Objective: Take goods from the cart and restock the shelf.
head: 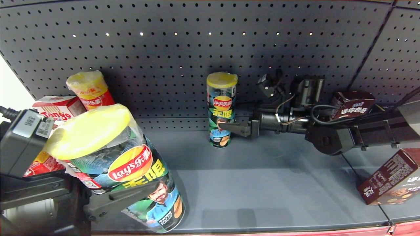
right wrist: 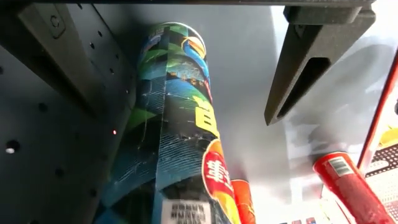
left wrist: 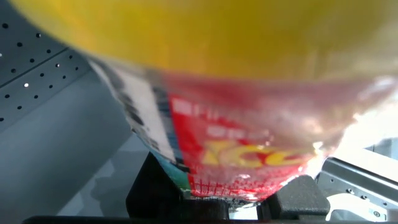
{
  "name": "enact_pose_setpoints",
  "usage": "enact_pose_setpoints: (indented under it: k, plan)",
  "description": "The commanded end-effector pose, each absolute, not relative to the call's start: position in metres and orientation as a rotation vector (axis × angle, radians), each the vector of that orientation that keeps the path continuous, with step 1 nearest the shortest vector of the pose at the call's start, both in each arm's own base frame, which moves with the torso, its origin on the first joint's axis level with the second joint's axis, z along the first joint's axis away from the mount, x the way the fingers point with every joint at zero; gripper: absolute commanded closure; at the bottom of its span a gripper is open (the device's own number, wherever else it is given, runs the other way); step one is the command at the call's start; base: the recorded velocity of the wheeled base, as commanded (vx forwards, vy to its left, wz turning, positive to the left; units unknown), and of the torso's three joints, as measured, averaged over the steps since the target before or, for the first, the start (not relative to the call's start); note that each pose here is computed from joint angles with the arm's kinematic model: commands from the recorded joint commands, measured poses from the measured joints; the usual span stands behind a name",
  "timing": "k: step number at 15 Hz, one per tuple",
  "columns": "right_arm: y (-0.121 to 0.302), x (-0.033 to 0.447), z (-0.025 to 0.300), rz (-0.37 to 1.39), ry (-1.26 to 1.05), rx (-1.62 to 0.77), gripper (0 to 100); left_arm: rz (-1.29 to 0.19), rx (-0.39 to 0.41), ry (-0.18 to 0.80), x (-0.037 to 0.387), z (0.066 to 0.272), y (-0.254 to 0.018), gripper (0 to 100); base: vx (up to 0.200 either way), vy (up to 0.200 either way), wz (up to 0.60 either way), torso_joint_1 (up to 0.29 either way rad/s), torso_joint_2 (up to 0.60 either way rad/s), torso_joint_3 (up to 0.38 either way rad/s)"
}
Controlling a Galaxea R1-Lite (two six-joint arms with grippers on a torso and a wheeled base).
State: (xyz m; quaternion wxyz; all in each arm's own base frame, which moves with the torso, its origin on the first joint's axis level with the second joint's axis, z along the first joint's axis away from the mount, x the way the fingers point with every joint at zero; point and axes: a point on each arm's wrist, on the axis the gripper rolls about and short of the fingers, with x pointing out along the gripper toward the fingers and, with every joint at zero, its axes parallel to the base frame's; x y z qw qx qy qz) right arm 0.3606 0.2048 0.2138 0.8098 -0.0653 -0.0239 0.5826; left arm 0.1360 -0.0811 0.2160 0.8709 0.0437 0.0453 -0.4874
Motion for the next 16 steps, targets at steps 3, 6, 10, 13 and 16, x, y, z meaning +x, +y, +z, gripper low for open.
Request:
enact_pose_setpoints:
  k: [3,6,10,13,16]
  plan:
    - [0.212,0.37,0.202,1.249,-0.033,-0.137,0,-1.018,0.091,0.101,0.137,0.215,-0.081,100,0.0,0.0,0.0,0.0,0.0,0.0]
    - [0.218,0.375,0.198,1.257,-0.034,-0.137,0,-1.007,0.09,0.101,0.138,0.215,-0.079,100,0.0,0.0,0.0,0.0,0.0,0.0]
    - [0.233,0.381,0.189,1.277,-0.033,-0.136,0,-1.006,0.09,0.109,0.138,0.213,-0.08,100,0.0,0.0,0.0,0.0,0.0,0.0]
    - [0.246,0.387,0.185,1.296,-0.05,-0.138,0,-1.007,0.09,0.111,0.139,0.212,-0.08,100,0.0,0.0,0.0,0.0,0.0,0.0]
    - [0.254,0.387,0.187,1.301,-0.065,-0.135,100,-1.007,0.089,0.112,0.139,0.212,-0.08,100,0.0,0.0,0.0,0.0,0.0,0.0]
